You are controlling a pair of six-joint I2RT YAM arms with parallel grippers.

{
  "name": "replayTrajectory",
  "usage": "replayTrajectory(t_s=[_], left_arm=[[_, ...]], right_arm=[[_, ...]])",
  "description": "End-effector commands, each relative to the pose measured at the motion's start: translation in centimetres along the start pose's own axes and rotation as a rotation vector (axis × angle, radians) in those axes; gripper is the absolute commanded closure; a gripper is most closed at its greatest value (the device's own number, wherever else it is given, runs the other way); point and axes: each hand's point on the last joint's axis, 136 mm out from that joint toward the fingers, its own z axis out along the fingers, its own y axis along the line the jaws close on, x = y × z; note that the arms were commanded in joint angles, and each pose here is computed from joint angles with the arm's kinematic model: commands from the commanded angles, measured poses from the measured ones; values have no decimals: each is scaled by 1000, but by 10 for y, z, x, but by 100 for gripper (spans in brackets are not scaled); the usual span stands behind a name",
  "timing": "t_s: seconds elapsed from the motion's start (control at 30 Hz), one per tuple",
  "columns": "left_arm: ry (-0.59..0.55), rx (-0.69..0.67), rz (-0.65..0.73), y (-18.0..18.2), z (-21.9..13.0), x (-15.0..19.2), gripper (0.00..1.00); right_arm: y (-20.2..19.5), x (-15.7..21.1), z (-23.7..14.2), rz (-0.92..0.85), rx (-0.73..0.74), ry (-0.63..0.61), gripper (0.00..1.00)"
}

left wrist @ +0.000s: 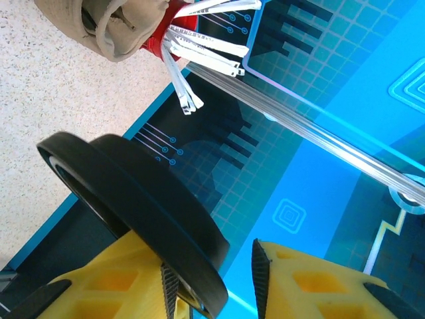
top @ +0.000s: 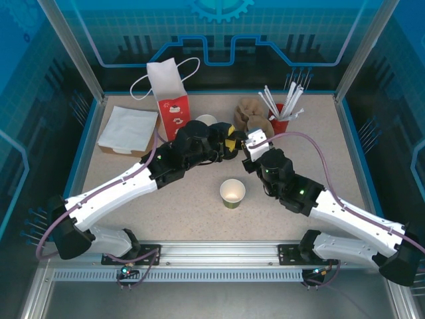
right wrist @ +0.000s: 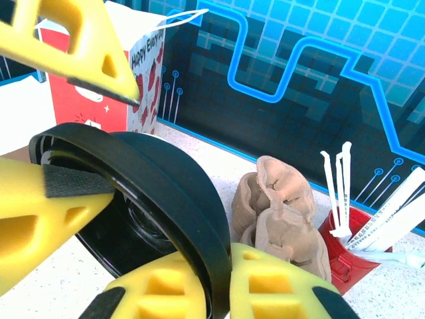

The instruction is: Pack the takeout coffee

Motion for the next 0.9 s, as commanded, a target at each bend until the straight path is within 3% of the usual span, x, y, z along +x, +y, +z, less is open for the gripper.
replayTrajectory(t_s=[0.0, 0.3, 0.47, 0.77, 0.87], left_arm=[[-23, 19, -49, 1, 2, -4, 66], [-31, 5, -48, 5, 3, -6, 81], [-36, 11, 6, 5, 3, -9, 86], [-15, -10, 346, -4, -11, -22, 94], [-19, -38, 539, -8, -23, -26, 96]], right_arm=[[-1, -11, -8, 44, 0, -33, 90], [1, -6, -9, 36, -13, -14, 89], [4, 2, -10, 19, -44, 22, 84], [10, 28, -36, 33, -296, 132, 41], [9, 34, -47, 52, -390, 156, 20]])
